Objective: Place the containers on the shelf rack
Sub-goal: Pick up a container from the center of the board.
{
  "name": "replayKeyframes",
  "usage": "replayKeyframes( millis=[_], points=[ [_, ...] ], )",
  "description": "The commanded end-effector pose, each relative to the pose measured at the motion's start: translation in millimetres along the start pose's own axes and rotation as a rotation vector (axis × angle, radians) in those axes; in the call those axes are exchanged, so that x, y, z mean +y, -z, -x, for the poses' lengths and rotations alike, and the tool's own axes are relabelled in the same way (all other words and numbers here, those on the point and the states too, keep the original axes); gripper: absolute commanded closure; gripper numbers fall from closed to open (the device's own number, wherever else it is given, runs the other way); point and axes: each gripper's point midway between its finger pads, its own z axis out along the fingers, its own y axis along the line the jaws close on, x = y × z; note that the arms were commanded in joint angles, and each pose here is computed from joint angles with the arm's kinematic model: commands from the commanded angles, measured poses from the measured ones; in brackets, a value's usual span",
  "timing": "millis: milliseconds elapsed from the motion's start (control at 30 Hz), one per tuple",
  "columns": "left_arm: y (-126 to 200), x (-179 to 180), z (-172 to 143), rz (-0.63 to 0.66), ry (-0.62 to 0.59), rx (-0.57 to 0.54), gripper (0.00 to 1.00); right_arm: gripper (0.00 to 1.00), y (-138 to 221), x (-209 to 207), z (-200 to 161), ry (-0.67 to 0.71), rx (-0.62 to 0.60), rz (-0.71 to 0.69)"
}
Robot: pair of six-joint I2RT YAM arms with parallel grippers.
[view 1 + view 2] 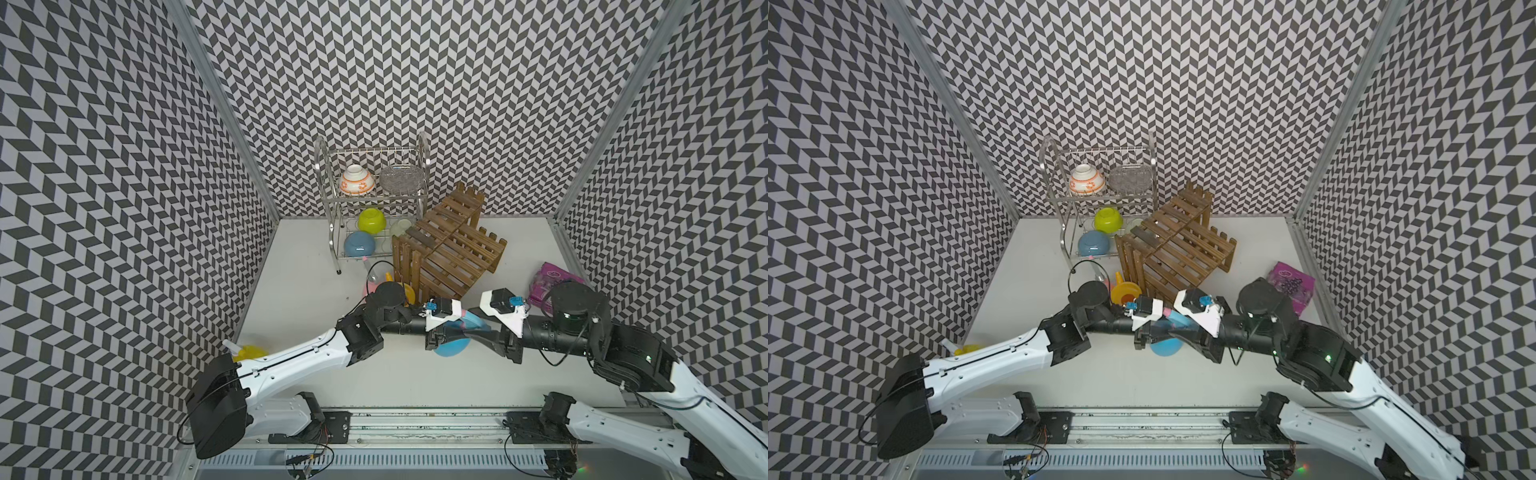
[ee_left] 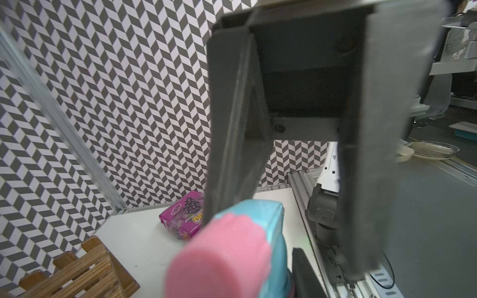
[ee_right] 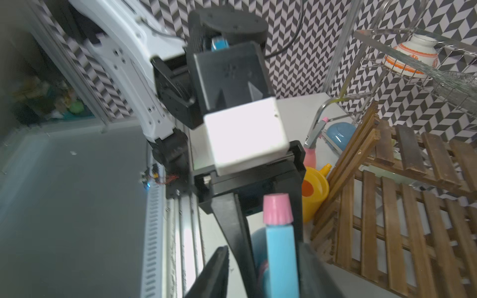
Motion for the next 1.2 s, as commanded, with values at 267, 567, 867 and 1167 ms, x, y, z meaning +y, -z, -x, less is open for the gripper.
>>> replayKeyframes(
  millis=[267, 567, 867, 1167],
  points=[
    [24, -5, 35, -0.004, 0.003, -0.111, 1.00, 0.30, 33, 8, 31, -0.079, -0.296, -0.006],
    [36, -11, 52, -0.071, 0.009, -0.151, 1.00, 0.51, 12, 15, 24, -0.074, -0.234, 0.064],
    [37, -16, 56, -0.108, 0.039, -0.173, 1.00, 0.69, 9, 20, 29, -0.066, -0.249, 0.107],
    [37, -16, 56, -0.106, 0.042, -0.170, 1.00, 0.88, 11, 16, 33, -0.064, -0.265, 0.083]
  ],
)
